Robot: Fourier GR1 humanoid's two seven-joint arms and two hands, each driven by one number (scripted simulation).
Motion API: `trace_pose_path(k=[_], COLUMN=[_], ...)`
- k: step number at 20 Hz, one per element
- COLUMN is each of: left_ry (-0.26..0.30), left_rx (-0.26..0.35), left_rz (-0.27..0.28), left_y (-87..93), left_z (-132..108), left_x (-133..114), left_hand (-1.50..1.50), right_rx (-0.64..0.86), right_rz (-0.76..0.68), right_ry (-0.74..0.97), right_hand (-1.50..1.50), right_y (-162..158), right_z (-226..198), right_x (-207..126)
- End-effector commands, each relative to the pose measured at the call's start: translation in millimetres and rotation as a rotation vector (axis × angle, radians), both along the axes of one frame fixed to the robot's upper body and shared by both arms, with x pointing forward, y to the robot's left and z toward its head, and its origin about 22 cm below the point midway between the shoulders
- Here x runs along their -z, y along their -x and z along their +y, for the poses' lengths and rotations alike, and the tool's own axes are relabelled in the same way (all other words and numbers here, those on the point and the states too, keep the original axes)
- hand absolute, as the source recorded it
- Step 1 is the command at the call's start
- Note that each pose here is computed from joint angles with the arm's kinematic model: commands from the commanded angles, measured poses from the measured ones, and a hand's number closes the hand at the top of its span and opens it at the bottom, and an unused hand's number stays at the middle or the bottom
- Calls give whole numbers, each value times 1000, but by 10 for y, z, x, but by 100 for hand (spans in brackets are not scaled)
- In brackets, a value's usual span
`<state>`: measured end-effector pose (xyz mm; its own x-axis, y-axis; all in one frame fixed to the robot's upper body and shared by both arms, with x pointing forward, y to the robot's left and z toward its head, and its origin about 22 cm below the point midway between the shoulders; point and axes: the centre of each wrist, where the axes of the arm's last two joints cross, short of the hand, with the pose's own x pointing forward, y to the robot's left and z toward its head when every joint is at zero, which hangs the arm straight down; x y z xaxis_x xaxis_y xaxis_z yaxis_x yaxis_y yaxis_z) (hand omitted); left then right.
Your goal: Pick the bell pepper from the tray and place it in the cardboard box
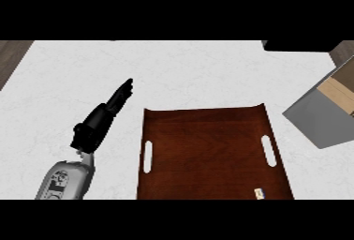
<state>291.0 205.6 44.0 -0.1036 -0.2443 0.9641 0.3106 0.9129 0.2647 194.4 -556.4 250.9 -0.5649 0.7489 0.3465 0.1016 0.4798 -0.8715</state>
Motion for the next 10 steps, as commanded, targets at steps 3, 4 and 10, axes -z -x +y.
trace_pose_path(k=[3, 4, 10], left_ry=[12, -8, -9], left_rx=[23, 9, 13], left_rz=[20, -18, -12], left_y=[45, 13, 15], left_z=[-25, -109, -89], left_x=[74, 89, 32], left_hand=[0, 0, 0], right_rx=[-128, -127, -52], right_rz=[46, 59, 27], right_ry=[-86, -90, -16], right_hand=[150, 150, 150], right_y=[-273, -284, -743], right_z=[145, 129, 328], right_x=[-143, 51, 30])
